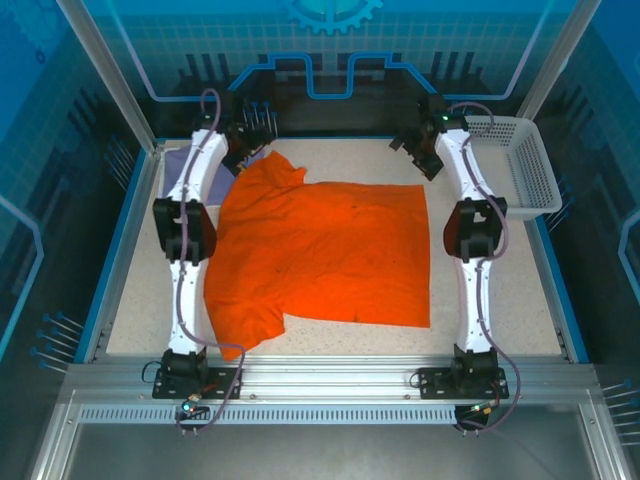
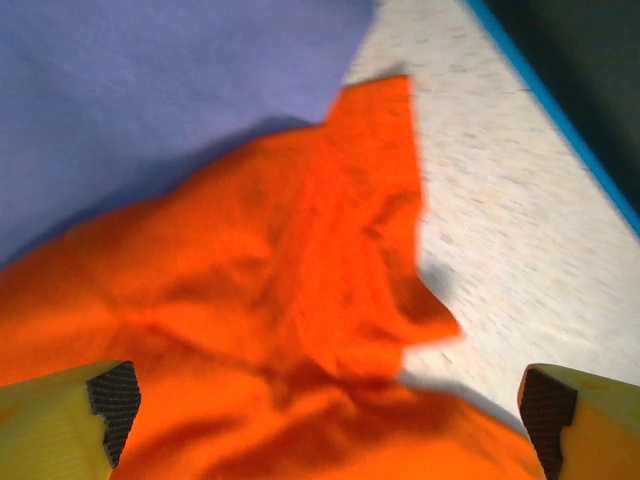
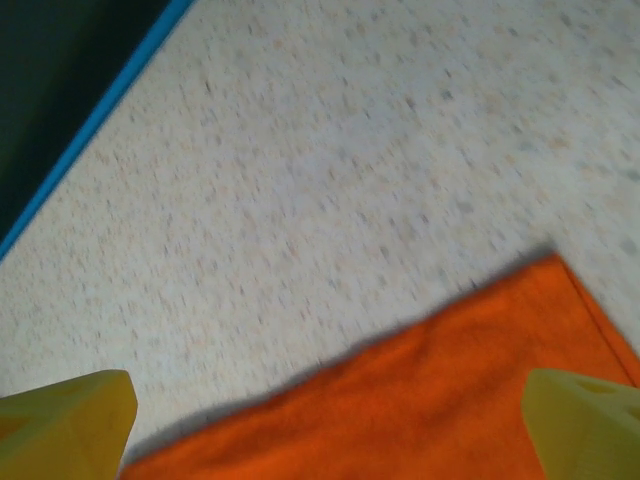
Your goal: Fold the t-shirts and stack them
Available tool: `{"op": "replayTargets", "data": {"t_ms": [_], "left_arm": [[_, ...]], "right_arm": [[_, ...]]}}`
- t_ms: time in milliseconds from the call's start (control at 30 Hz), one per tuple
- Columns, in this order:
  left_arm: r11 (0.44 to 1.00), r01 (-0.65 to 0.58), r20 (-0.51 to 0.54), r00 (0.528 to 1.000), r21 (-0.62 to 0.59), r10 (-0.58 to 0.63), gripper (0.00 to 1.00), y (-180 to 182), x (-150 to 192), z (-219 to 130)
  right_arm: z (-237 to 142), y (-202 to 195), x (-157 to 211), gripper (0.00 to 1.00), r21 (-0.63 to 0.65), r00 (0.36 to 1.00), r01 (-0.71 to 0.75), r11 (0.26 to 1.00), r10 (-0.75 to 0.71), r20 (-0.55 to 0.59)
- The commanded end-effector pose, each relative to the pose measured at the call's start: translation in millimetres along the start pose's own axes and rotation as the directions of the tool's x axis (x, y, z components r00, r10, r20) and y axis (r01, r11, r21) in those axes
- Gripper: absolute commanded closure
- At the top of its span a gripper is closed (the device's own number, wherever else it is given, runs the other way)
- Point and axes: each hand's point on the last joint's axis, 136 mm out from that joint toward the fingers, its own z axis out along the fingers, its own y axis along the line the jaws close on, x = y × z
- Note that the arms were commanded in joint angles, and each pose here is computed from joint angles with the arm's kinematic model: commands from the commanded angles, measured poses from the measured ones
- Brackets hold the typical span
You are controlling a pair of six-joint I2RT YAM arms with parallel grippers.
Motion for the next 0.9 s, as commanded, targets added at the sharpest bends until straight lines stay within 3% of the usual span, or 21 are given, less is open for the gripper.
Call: {"op": "replayTargets", "data": {"t_ms": [0,100,267,433,533,867], "left_arm": [[0.995,-0.096,0.019,0.995,-0.003,0.096,0.03,-0.2,18.4,-89.6],[0.99,-0.125,-0.092,0.989,-0.064,0.118,0.07,34.7,60.3,-107.7],[0.989,-0.102,-0.273,0.959,-0.104,0.07,0.17,90.9,142.2,-124.0],[0.992,-0.027,-0.432,0.902,-0.121,-0.028,0.34,139.4,222.6,-104.9],[0.983,-0.034,-0.474,0.879,-0.18,-0.056,0.36,161.7,248.8,-87.5],[0.963,-0.042,-0.533,0.839,-0.268,-0.111,0.37,190.5,271.7,-28.2]], "right_arm": [[-68.0,17.2,35.9,0.01,-0.033,0.976,0.215,0.976,-0.214,0.035],[-85.4,6.3,89.2,0.07,-0.035,0.945,0.325,0.945,-0.326,-0.025],[-82.5,-25.4,194.3,0.37,-0.116,0.878,0.376,0.919,-0.394,-0.272],[-60.4,-57.5,279.2,0.63,-0.188,0.752,0.347,0.919,-0.392,-0.529],[-49.5,-74.4,295.2,0.73,-0.159,0.713,0.356,0.921,-0.378,-0.59],[1.9,-123.3,280.9,0.75,0.008,0.73,0.298,0.954,-0.223,-0.647]]}}
